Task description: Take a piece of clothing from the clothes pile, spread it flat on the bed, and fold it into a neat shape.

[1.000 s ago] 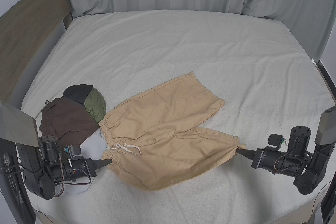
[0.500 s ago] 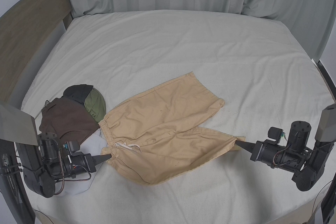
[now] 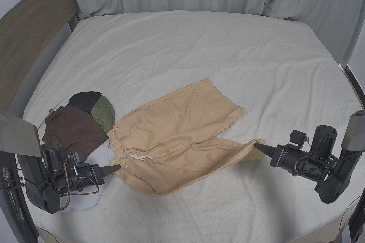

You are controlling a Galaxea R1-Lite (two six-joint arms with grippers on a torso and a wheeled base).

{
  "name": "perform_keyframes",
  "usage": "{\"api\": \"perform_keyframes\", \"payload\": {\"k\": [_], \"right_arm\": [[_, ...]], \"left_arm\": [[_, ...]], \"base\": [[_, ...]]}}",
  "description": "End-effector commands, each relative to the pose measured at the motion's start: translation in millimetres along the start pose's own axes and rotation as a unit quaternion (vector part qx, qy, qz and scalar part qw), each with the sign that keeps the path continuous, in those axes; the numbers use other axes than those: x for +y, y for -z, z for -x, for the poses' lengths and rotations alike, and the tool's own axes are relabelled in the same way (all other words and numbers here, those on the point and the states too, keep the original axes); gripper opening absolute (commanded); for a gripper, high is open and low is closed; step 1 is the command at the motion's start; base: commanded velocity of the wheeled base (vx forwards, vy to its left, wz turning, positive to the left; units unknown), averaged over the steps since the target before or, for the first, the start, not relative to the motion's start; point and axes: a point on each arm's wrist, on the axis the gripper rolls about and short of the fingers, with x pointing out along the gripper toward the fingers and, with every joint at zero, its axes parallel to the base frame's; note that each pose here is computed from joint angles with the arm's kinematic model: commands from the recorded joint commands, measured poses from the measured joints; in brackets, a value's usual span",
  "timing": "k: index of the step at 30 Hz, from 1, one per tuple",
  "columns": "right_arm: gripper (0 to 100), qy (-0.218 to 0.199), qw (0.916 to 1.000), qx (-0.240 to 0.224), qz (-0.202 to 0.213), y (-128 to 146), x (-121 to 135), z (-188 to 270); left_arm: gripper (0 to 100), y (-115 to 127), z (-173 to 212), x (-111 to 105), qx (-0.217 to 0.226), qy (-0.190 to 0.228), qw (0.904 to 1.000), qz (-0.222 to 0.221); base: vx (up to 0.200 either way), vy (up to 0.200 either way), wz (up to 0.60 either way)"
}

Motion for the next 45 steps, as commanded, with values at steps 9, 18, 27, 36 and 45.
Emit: {"api": "perform_keyframes", "payload": {"k": [9, 18, 27, 36, 45], "right_arm": [[0, -0.017, 0.9992, -0.033, 0.014, -15.7, 2.7, -11.7], [0, -0.035, 0.9968, -0.066, 0.029, -32.3, 6.5, -22.8], [0, -0.052, 0.9936, -0.092, 0.041, -45.8, 11.5, -32.4], [0, -0.065, 0.9902, -0.113, 0.050, -61.5, 15.5, -42.1], [0, -0.081, 0.9847, -0.140, 0.063, -76.7, 19.7, -51.8]], "left_arm": [[0, -7.7, -2.9, 1.5, -0.015, 0.000, 0.9999, 0.005], [0, -13.9, -4.4, 0.8, -0.032, -0.007, 0.9994, 0.010], [0, -24.7, -2.8, -4.8, -0.052, 0.002, 0.9985, 0.016], [0, -28.8, -3.8, -5.1, -0.064, -0.003, 0.9979, 0.014], [0, -30.9, -4.1, -4.6, -0.068, -0.003, 0.9976, 0.012]], "base": [[0.000, 0.000, 0.00], [0.000, 0.000, 0.00], [0.000, 0.000, 0.00], [0.000, 0.000, 0.00], [0.000, 0.000, 0.00]]}}
